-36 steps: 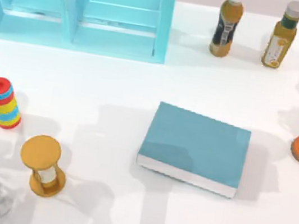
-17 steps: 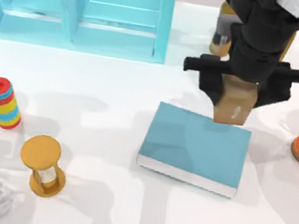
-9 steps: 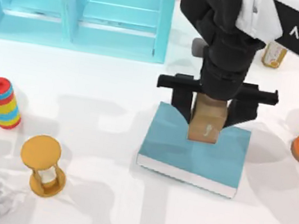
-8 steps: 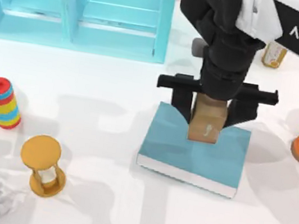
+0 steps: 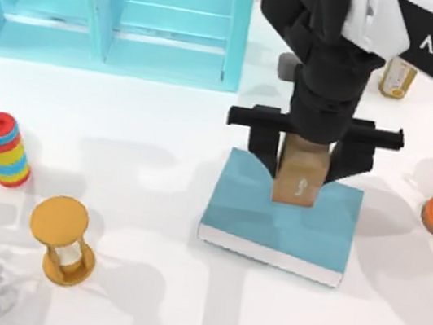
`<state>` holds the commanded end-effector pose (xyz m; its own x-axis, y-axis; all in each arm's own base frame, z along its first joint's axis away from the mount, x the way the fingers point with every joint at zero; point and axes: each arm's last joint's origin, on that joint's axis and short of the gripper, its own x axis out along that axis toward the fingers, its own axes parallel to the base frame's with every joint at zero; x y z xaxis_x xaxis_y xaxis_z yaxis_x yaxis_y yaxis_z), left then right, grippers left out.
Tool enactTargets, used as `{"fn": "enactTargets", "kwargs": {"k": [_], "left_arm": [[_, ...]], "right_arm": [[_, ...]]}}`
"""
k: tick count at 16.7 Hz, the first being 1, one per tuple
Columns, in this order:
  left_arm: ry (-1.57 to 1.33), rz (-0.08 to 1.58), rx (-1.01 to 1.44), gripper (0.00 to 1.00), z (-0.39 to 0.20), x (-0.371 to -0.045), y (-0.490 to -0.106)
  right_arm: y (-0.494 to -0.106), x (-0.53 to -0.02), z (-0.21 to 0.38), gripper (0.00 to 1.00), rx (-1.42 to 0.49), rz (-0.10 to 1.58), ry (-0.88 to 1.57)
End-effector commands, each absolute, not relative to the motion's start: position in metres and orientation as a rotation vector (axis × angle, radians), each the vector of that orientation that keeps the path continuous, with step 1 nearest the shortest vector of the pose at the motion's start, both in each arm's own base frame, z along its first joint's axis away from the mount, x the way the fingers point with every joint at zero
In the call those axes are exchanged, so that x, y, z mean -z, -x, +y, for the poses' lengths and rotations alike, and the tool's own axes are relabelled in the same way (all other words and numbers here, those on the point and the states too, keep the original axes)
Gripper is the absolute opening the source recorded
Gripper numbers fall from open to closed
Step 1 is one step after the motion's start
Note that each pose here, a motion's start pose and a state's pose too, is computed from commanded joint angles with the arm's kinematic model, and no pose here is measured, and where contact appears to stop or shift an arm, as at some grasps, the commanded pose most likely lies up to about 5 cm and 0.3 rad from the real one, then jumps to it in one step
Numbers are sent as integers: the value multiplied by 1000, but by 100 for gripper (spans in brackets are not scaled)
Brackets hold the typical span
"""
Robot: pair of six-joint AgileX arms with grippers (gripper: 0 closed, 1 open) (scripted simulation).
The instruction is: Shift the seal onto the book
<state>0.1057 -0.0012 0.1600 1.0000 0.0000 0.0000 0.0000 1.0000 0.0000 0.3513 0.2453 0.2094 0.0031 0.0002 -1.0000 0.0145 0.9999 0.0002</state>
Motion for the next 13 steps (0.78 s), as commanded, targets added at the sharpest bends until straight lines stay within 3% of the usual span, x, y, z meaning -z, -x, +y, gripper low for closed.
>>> {"fn": "enactTargets", "kwargs": {"k": [1,13], "left_arm": [[0,0,0,100,-1,-160,-106],[0,0,0,100,-1,-160,-106]], "right_arm": [[-351,-209,245,0,11,1568,-12],[-351,-209,245,90,11,1568,-12]]}}
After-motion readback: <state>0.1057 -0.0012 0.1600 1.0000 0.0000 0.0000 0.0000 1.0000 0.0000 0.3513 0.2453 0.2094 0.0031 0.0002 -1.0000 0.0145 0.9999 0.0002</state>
